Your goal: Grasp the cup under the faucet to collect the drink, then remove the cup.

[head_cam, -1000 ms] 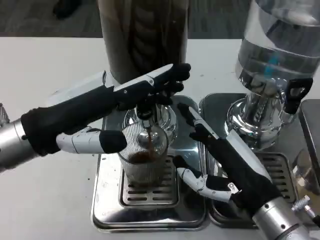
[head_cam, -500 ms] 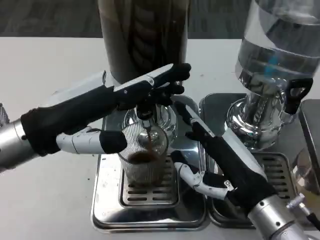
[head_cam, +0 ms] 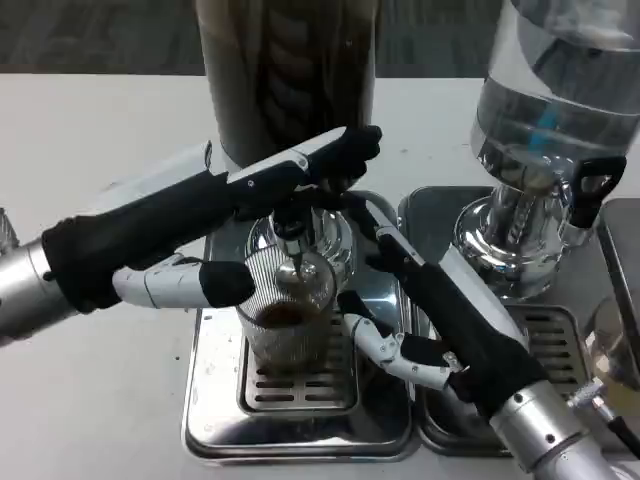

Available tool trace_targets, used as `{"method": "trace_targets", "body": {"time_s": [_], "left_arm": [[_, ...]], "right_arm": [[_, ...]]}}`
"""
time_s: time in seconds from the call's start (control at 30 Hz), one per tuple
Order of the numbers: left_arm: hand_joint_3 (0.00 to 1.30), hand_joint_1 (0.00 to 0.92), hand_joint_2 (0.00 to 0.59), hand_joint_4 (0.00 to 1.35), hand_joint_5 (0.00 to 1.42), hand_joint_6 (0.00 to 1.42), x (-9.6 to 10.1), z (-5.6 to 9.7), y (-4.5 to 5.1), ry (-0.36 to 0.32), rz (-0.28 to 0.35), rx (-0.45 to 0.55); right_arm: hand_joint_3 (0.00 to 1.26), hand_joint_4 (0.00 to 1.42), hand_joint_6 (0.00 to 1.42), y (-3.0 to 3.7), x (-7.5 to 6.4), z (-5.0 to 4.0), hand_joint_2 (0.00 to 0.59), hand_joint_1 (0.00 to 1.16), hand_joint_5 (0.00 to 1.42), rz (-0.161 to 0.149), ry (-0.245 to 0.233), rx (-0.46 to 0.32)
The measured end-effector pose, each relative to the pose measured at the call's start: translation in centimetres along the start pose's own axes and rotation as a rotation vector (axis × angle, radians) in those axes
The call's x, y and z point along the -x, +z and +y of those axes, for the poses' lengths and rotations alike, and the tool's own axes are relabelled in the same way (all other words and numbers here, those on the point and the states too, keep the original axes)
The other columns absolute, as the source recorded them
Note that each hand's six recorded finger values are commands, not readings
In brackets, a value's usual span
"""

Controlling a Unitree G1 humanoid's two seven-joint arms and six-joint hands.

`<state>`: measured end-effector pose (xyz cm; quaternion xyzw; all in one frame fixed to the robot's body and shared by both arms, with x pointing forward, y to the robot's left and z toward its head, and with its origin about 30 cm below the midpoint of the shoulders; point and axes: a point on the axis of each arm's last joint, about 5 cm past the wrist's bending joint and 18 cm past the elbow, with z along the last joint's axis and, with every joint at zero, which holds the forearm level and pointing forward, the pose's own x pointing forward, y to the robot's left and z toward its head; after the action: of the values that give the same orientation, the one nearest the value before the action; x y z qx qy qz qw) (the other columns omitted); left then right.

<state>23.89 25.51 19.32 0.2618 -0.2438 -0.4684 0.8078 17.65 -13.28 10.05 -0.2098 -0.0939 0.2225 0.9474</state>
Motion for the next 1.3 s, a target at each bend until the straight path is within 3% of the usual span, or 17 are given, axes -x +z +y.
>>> {"method": "trace_targets", "body": {"time_s": [0.17,0.3,0.57,0.83,1.17,1.23,1.3], "left_arm": [[0.0,0.0,0.04,0.0,0.05,0.16,0.01,-0.01,0.0,0.001,0.0,0.0],[0.0,0.0,0.039,0.0,0.1,0.16,0.07,-0.05,-0.01,0.005,0.003,0.001],[0.01,0.0,0.045,0.0,0.14,0.16,0.21,-0.13,-0.02,0.012,0.008,0.003],[0.01,0.0,0.044,0.0,0.15,0.16,0.26,-0.14,0.07,0.012,0.01,-0.001],[0.01,0.0,0.044,0.0,0.15,0.18,0.37,-0.29,0.14,0.027,0.012,-0.001],[0.01,0.0,0.044,0.0,0.15,0.19,0.45,-0.39,0.13,0.03,0.013,0.001],[0.02,0.0,0.044,0.0,0.15,0.19,0.51,-0.37,0.16,0.037,0.014,0.0]], "right_arm": [[0.0,0.0,0.1,0.02,-0.13,-0.04,0.5,0.8,0.0,-0.003,0.0,-0.001],[0.0,0.0,0.1,-0.15,-0.37,-0.01,0.535,0.68,0.0,-0.004,0.006,-0.003],[0.0,0.0,0.1,-0.19,-0.65,0.18,0.548,0.61,0.0,-0.01,0.018,-0.01],[0.0,0.0,0.1,-0.15,-0.79,0.31,0.583,0.61,0.0,-0.014,0.025,-0.013],[0.0,0.0,0.11,-0.24,-0.91,0.36,0.586,0.62,0.0,-0.014,0.028,-0.017],[0.0,0.0,0.12,-0.24,-0.93,0.39,0.581,0.65,0.0,-0.014,0.03,-0.017],[0.0,0.0,0.11,-0.24,-0.94,0.39,0.531,0.67,0.0,-0.014,0.03,-0.018]]}}
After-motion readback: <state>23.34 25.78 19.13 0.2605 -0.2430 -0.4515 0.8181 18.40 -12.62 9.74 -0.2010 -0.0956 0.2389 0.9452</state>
